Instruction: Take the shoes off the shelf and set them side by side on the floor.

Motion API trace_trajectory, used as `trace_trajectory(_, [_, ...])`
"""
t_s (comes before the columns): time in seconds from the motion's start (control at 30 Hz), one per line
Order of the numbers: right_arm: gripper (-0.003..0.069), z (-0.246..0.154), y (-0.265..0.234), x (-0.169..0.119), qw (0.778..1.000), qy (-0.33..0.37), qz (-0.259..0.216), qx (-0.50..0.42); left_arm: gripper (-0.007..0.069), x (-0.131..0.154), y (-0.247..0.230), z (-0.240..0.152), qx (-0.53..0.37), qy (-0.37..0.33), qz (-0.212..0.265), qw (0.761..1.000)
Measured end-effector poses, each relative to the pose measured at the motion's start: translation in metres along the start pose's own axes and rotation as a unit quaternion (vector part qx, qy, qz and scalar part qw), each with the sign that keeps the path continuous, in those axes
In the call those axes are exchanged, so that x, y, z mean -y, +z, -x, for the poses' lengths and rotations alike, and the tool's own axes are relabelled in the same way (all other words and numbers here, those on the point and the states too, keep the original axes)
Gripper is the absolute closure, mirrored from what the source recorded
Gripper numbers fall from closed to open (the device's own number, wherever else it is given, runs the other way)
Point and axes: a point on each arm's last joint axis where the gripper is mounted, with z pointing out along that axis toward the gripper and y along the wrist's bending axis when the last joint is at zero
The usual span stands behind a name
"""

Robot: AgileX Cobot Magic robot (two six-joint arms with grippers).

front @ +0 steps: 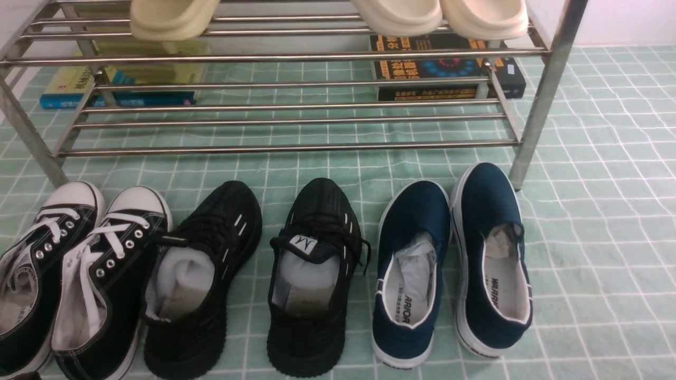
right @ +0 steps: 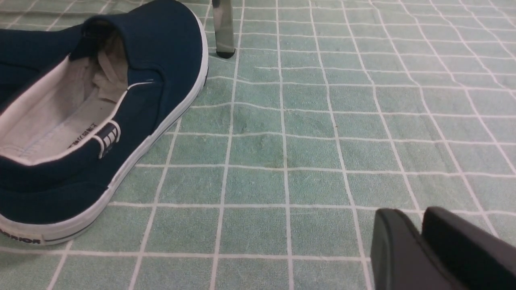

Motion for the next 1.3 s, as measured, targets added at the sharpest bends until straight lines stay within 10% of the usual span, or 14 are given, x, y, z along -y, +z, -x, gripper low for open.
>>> trace_trajectory(1.3, [0.0483,-0.0001,0.0000,0.0000,1.000,0.000,0.000,0.000,0.0545,-0.0003,0.0000,0.0001,0.000,0.004,0.002,1.000])
